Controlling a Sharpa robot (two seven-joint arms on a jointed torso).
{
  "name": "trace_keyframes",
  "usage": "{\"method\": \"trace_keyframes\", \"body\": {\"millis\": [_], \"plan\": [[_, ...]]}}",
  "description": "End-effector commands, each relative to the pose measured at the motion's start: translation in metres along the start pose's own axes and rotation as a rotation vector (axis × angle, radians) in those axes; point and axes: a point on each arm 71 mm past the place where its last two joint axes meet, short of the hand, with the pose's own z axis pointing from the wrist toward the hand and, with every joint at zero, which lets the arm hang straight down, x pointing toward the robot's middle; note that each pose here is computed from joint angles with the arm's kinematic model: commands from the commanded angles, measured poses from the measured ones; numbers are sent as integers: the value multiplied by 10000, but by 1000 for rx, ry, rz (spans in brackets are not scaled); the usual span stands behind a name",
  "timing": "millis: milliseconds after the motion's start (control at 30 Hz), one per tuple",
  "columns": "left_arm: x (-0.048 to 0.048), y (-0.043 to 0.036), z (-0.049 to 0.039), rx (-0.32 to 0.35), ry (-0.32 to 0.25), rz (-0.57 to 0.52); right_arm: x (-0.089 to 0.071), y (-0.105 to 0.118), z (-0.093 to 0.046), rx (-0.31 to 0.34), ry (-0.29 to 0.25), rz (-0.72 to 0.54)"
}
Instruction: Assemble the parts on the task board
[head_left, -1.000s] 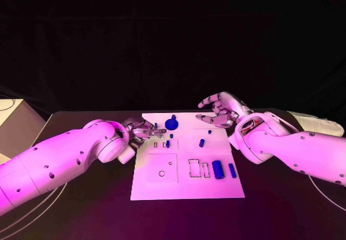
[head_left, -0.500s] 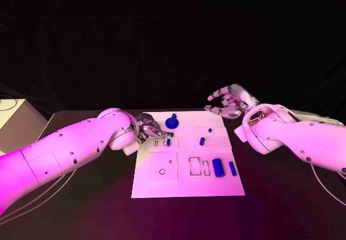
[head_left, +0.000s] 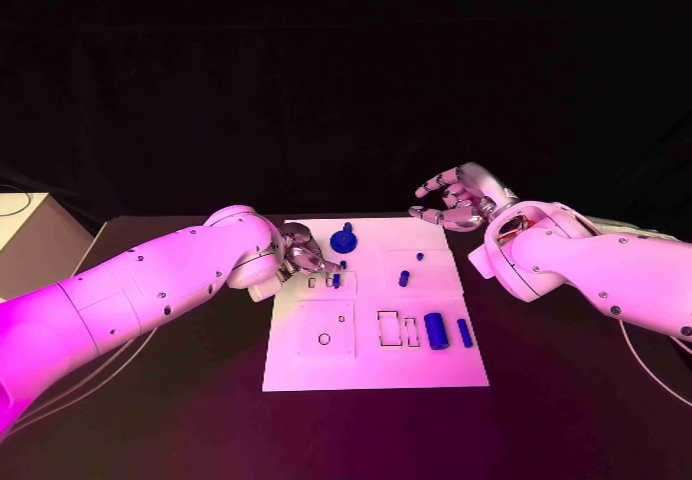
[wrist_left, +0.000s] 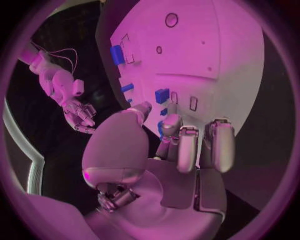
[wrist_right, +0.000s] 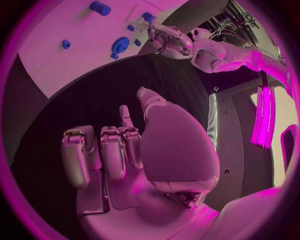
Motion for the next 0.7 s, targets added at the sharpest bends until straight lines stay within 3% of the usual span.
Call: {"method": "trace_keyframes", "body": {"millis": [33, 700], "plan": [[13, -12, 2, -13, 41, 50, 4, -4, 2, 7, 15, -3], [86, -115, 39, -2, 80, 73, 17, -4, 18, 14, 18, -10]]}}
